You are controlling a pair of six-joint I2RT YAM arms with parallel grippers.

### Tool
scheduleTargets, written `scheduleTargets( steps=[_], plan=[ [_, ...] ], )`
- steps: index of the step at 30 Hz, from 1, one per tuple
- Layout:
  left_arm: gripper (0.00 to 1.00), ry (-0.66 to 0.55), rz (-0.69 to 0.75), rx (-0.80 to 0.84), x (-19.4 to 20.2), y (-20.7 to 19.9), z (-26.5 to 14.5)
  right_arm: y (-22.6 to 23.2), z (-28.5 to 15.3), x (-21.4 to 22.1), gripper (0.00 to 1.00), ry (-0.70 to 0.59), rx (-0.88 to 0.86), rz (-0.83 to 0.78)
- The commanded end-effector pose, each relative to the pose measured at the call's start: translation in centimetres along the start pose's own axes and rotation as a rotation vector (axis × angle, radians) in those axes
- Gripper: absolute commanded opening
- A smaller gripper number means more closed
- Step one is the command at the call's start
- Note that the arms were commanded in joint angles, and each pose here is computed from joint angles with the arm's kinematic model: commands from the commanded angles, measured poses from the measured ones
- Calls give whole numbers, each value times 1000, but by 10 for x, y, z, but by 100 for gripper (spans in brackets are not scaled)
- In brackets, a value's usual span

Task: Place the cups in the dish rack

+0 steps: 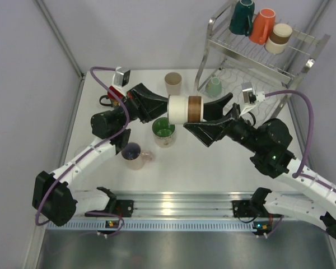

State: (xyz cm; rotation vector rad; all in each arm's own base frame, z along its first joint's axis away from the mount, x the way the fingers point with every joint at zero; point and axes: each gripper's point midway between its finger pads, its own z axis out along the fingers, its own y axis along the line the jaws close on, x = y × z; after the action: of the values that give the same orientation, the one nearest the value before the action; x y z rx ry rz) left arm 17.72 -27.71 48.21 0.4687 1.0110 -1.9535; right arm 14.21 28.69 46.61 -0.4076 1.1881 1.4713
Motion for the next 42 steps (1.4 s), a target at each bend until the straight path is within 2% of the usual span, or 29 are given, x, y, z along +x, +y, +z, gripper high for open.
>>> scheduleTargets(
  steps=[1, 10, 14, 17, 19, 26, 29, 32, 34, 37, 38, 39, 40, 41, 42],
  plan=[
    [0, -19, 57, 84, -5, -23, -1, 39, 4, -51, 97, -153, -136, -55],
    [0, -25, 62, 85, -6, -23, 0, 50, 2, -59, 95, -198, -188, -71],
    [0, -32, 52, 78, -6, -19, 0, 47, 4, -57, 84, -182, -174, -69],
    [0, -34, 40, 71, -6, -16, 0, 42, 6, -54, 62, -180, -157, -67],
    [0, -38, 22, 60, -6, -11, -1, 37, 6, -51, 58, -170, -138, -74],
    [0, -43, 11, 46, -5, -3, 0, 23, 10, -45, 70, -154, -78, -94],
    [0, -40, 14, 45, -5, -1, 1, 19, 12, -44, 71, -153, -66, -89],
    [0, -39, 16, 43, -5, 0, 0, 17, 11, -46, 67, -165, -51, -92],
    [0, -39, 15, 42, -4, 0, 0, 16, 12, -44, 60, -160, -53, -94],
    [0, -32, 14, 38, -2, 2, -1, 15, 12, -45, 39, -167, -51, -92],
    [0, -32, 11, 37, -1, 2, -2, 16, 12, -45, 28, -169, -53, -88],
    [1, -33, 13, 30, 0, 4, -3, 17, 12, -46, 23, -173, -58, -86],
    [21, -41, 5, 17, -1, 7, -3, 18, 12, -46, 19, -175, -61, -85],
    [31, -42, -5, 4, 0, 9, -4, 19, 11, -47, 4, -179, -66, -80],
    [38, -41, 7, -4, 0, 10, -5, 20, 10, -50, 0, -187, -65, -76]
  ],
)
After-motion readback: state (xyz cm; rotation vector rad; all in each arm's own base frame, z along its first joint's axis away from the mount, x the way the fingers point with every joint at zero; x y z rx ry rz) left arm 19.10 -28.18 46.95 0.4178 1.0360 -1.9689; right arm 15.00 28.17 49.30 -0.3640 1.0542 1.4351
